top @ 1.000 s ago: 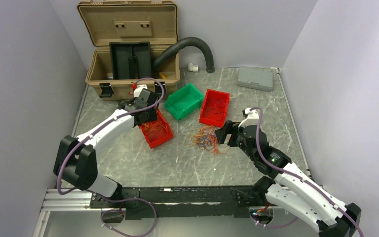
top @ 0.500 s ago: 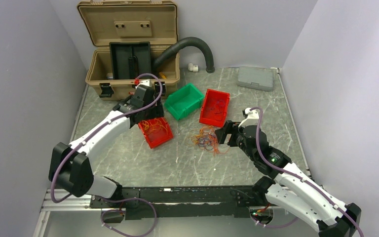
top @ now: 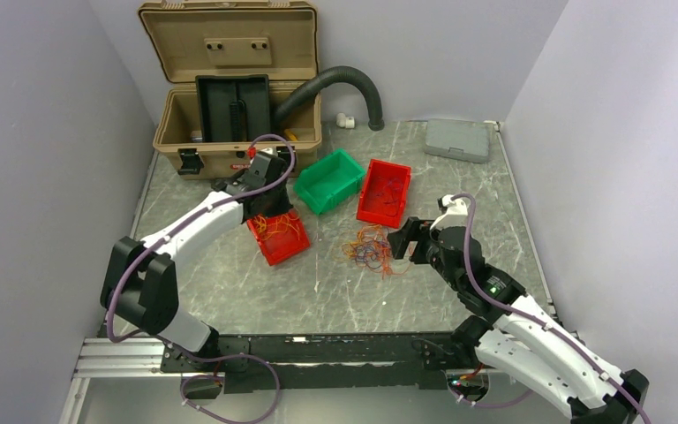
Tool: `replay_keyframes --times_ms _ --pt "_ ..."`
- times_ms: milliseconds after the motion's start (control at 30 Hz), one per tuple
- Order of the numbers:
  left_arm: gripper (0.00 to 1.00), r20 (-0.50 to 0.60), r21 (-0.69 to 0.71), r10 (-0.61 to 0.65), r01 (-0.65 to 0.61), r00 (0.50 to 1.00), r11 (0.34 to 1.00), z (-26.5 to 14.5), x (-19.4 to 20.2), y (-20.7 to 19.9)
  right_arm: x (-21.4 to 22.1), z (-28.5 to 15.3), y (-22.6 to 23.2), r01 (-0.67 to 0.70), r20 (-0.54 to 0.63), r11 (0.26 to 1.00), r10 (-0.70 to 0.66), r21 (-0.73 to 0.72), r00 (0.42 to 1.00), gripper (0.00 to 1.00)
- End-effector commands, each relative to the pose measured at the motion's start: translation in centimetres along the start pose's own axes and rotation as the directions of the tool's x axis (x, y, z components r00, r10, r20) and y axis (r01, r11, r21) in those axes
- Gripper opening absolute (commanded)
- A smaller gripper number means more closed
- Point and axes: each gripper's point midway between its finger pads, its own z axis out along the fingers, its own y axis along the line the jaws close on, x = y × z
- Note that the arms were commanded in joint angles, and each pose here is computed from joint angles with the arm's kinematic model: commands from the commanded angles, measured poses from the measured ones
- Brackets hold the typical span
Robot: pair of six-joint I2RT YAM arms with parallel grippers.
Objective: Untangle the cables
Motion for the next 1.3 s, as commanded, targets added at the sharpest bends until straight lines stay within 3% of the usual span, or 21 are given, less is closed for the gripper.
replay_keyframes --times_ms 0,200,400,733,1033,1167,1200,1267 --pt "0.0 0.08 -0.032 0.02 -0.017 0.997 0.999 -2.2 -2.5 0.0 -0.8 -0.4 -0.3 0.008 0.029 1.0 -0.009 0.015 1.0 0.82" --pt "0.0 0.148 -0.136 0.067 -0.047 0.987 0.99 -5.3 -3.1 3.3 -0.6 -0.3 -0.3 0.007 0.027 1.0 -0.007 0.015 1.0 0.82" --pt "0.0 0.113 -0.147 0.093 -0.076 0.989 0.986 -5.0 -1.7 4.2 -0.6 -0.1 -0.1 0.005 0.024 1.0 -0.005 0.006 1.0 0.82" --pt "0.0 0.012 -0.208 0.139 -0.133 0.99 0.969 -0.4 0.6 5.6 -0.7 -0.2 -0.1 0.002 0.024 1.0 -0.003 0.009 1.0 0.82" --pt "0.0 -0.104 -0.146 0.179 -0.193 0.978 0.97 4.7 2.7 3.6 -0.2 0.0 -0.4 0.006 0.013 1.0 -0.006 0.019 1.0 0.82" --pt "0.16 -0.099 -0.16 0.214 -0.228 0.972 0.96 4.3 2.0 3.7 1.4 0.9 -1.3 0.027 -0.056 0.997 -0.022 0.076 0.998 0.83" --pt "0.23 -0.089 -0.152 0.225 -0.237 0.97 0.96 3.8 1.8 3.7 2.1 1.2 -1.6 0.036 -0.085 0.995 -0.028 0.093 0.996 0.83" --pt "0.47 -0.055 -0.124 0.232 -0.238 0.971 0.963 2.5 1.3 3.4 3.3 1.8 -2.1 0.053 -0.139 0.991 -0.036 0.121 0.99 0.82"
